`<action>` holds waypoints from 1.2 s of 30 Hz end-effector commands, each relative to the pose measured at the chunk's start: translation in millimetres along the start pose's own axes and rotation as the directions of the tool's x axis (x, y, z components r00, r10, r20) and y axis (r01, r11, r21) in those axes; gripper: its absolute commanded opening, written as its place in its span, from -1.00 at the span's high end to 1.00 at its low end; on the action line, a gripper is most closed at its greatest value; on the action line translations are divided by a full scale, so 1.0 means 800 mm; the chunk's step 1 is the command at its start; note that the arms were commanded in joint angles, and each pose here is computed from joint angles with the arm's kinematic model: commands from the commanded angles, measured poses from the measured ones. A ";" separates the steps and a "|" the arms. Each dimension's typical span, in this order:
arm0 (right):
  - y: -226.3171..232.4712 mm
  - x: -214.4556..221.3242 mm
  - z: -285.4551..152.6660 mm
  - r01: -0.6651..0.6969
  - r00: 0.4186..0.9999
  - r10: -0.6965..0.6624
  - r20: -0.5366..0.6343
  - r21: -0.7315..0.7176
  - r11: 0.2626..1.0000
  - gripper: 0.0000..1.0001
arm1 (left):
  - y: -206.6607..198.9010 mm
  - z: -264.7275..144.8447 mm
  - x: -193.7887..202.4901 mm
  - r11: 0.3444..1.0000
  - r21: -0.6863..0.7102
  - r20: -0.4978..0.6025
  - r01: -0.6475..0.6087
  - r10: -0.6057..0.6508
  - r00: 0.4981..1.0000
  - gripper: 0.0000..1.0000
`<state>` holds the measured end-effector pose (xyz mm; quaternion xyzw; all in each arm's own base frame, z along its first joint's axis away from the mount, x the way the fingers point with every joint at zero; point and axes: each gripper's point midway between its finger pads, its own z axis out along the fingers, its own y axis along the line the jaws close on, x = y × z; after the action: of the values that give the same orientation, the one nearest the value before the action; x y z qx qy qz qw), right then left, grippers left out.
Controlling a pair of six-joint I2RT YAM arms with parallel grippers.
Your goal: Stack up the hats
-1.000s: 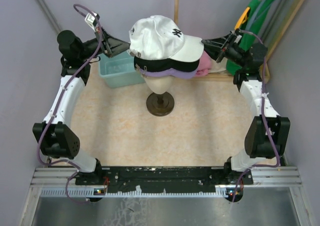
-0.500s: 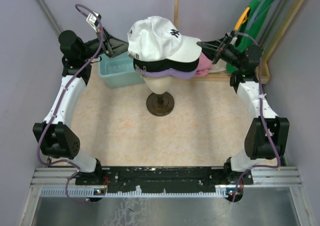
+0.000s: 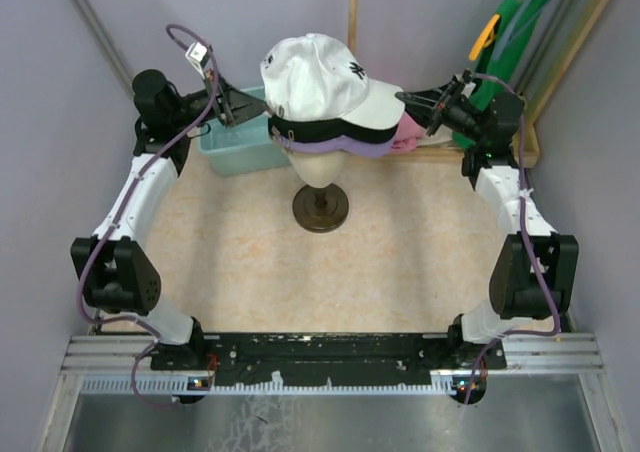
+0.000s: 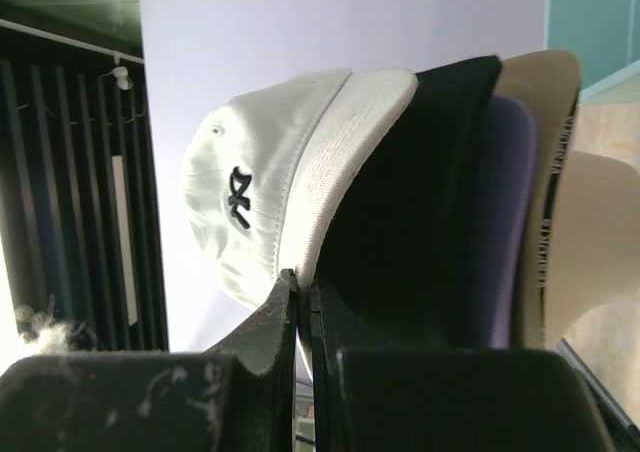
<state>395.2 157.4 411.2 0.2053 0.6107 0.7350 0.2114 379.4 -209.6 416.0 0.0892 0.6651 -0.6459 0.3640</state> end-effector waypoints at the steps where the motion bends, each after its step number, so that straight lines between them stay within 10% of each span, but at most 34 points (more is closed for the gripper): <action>1: -0.009 0.005 -0.010 0.090 0.996 -0.090 0.000 0.051 0.995 1.00 | 0.023 0.001 0.011 1.000 -0.011 -0.032 -0.020 0.020 0.999 1.00; 20: -0.080 -0.017 -0.023 0.145 0.988 -0.152 0.003 0.278 0.950 1.00 | 0.091 -0.034 0.088 0.990 -0.134 -0.121 0.051 -0.068 0.990 1.00; 36: -0.095 -0.045 -0.029 0.232 0.964 -0.265 0.009 0.458 0.858 1.00 | -0.043 -0.050 0.006 1.000 0.024 0.001 -0.011 0.011 1.000 1.00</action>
<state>393.9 156.3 373.6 0.1499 0.7427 0.6024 0.2509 361.4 -185.6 414.7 0.0851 0.6701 -0.6341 0.3765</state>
